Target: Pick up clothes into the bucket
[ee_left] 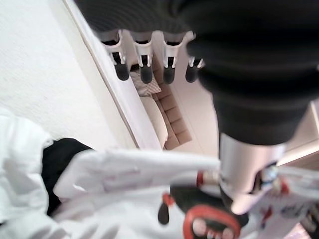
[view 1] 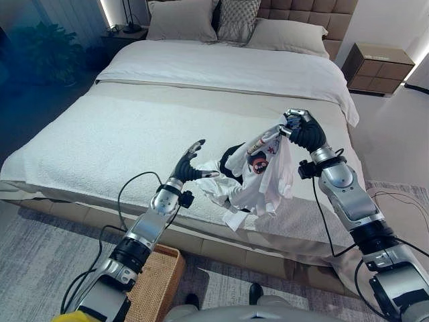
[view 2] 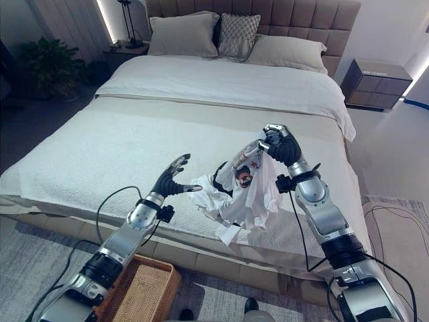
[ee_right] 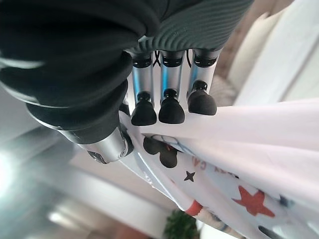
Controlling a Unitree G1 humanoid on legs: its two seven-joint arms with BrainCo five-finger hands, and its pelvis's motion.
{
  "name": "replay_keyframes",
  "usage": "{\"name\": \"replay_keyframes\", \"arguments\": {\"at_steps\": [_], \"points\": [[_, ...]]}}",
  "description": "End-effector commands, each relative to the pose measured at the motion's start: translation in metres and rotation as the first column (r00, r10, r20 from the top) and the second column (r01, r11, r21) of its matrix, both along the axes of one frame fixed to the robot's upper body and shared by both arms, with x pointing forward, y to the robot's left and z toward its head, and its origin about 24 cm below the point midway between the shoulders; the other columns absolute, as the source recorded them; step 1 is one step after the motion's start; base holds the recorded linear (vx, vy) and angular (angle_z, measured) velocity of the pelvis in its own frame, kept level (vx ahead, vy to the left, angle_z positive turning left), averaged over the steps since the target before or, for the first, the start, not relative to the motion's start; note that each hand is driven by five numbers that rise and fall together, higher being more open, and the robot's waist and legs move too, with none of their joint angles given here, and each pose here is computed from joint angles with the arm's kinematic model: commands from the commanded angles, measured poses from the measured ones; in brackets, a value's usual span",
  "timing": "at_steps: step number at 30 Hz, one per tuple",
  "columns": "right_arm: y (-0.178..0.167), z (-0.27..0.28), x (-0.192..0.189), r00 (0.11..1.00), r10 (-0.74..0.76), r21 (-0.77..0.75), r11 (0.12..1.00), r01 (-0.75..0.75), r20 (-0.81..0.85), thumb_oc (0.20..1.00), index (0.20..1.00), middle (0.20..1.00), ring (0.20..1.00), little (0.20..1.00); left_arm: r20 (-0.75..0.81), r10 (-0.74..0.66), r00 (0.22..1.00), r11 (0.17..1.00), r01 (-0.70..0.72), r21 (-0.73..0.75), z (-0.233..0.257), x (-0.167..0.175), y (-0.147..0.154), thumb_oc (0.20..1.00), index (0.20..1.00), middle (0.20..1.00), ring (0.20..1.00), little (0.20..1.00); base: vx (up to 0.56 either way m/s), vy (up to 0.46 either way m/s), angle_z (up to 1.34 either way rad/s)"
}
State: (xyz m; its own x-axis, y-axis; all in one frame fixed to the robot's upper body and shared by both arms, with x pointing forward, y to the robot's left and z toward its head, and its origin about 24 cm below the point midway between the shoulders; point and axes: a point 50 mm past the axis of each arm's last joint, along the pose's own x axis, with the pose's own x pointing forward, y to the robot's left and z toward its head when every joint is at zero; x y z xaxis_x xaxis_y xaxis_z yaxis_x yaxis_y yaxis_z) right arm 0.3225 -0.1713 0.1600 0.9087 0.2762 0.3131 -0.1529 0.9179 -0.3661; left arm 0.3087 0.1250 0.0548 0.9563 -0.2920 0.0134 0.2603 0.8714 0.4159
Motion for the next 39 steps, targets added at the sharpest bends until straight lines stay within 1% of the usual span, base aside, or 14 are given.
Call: {"name": "replay_keyframes", "arguments": {"at_steps": [1, 9, 17, 21, 23, 27, 30, 31, 32, 33, 34, 35, 38, 39], "points": [[0.021, 0.065, -0.006, 0.959, 0.130, 0.062, 0.987, -0.150, 0.252, 0.200, 0.200, 0.200, 0.200, 0.200, 0.055, -0.050, 0.997, 0.995, 0.045, 0.084, 0.012, 0.016, -0.012, 1.000, 1.000, 1.000, 1.000, 1.000, 0.00, 0.000, 0.00], [0.036, 0.089, -0.013, 0.921, 0.224, 0.097, 0.959, -0.267, 0.320, 0.200, 0.200, 0.200, 0.200, 0.200, 0.063, -0.111, 0.992, 0.984, 0.101, 0.146, 0.015, 0.021, -0.031, 1.000, 1.000, 1.000, 1.000, 1.000, 0.00, 0.000, 0.00], [0.050, 0.099, -0.021, 0.887, 0.309, 0.147, 0.915, -0.375, 0.343, 0.200, 0.200, 0.200, 0.200, 0.200, 0.026, -0.098, 0.995, 0.982, 0.092, 0.166, 0.006, 0.024, -0.043, 1.000, 1.000, 1.000, 1.000, 1.000, 0.00, 0.000, 0.00], [0.055, 0.099, -0.025, 0.873, 0.354, 0.189, 0.883, -0.430, 0.335, 0.200, 0.200, 0.200, 0.200, 0.200, -0.019, -0.108, 0.994, 0.989, 0.110, 0.098, 0.002, 0.021, -0.051, 1.000, 1.000, 1.000, 1.000, 1.000, 0.00, 0.000, 0.00], [0.058, 0.097, -0.027, 0.865, 0.391, 0.221, 0.856, -0.467, 0.315, 0.200, 0.200, 0.200, 0.200, 0.200, -0.049, -0.161, 0.986, 0.986, 0.163, 0.034, 0.003, 0.018, -0.060, 1.000, 1.000, 1.000, 1.000, 1.000, 0.00, 0.000, 0.00], [0.061, 0.093, -0.028, 0.857, 0.425, 0.236, 0.837, -0.495, 0.291, 0.200, 0.200, 0.200, 0.200, 0.200, -0.078, -0.194, 0.978, 0.981, 0.193, -0.016, 0.002, 0.016, -0.067, 1.000, 1.000, 1.000, 1.000, 1.000, 0.00, 0.000, 0.00], [0.067, 0.092, -0.031, 0.837, 0.470, 0.253, 0.805, -0.536, 0.280, 0.200, 0.200, 0.200, 0.200, 0.200, -0.118, -0.250, 0.961, 0.965, 0.237, -0.116, 0.003, 0.012, -0.080, 1.000, 1.000, 1.000, 1.000, 1.000, 0.00, 0.000, 0.00], [0.067, 0.092, -0.031, 0.837, 0.470, 0.253, 0.805, -0.536, 0.280, 0.200, 0.200, 0.200, 0.200, 0.200, -0.118, -0.250, 0.961, 0.965, 0.237, -0.117, 0.003, 0.012, -0.080, 1.000, 1.000, 1.000, 1.000, 1.000, 0.00, 0.000, 0.00], [0.067, 0.091, -0.032, 0.837, 0.473, 0.259, 0.802, -0.538, 0.274, 0.200, 0.200, 0.200, 0.200, 0.200, -0.122, -0.290, 0.949, 0.951, 0.272, -0.144, 0.006, 0.010, -0.085, 0.871, 0.871, 0.871, 0.871, 0.871, 0.00, 0.000, 0.00], [0.067, 0.091, -0.032, 0.837, 0.473, 0.259, 0.802, -0.538, 0.274, 0.200, 0.200, 0.200, 0.200, 0.200, -0.122, -0.290, 0.949, 0.951, 0.272, -0.144, 0.006, 0.010, -0.085, 0.705, 0.705, 0.705, 0.705, 0.705, 0.00, 0.000, 0.00], [0.066, 0.091, -0.032, 0.838, 0.474, 0.258, 0.803, -0.538, 0.272, 0.200, 0.200, 0.200, 0.200, 0.200, -0.093, -0.325, 0.941, 0.939, 0.310, -0.148, 0.014, 0.009, -0.089, 0.282, 0.282, 0.282, 0.282, 0.282, 0.00, 0.000, 0.00], [0.066, 0.091, -0.032, 0.838, 0.474, 0.258, 0.803, -0.538, 0.272, 0.200, 0.200, 0.200, 0.200, 0.200, -0.094, -0.325, 0.941, 0.939, 0.310, -0.148, 0.014, 0.009, -0.089, 0.200, 0.200, 0.200, 0.200, 0.200, 0.00, 0.000, 0.00], [0.064, 0.089, -0.031, 0.846, 0.460, 0.264, 0.809, -0.524, 0.269, 0.200, 0.200, 0.200, 0.200, 0.200, -0.107, -0.350, 0.931, 0.908, 0.308, -0.285, 0.017, 0.002, -0.094, 0.200, 0.200, 0.200, 0.200, 0.200, 0.00, 0.000, 0.00], [0.064, 0.089, -0.031, 0.846, 0.460, 0.265, 0.809, -0.524, 0.269, 0.200, 0.200, 0.200, 0.200, 0.200, -0.107, -0.350, 0.931, 0.908, 0.308, -0.285, 0.017, 0.002, -0.094, 0.200, 0.200, 0.200, 0.200, 0.200, 0.00, 0.000, 0.00]]}}
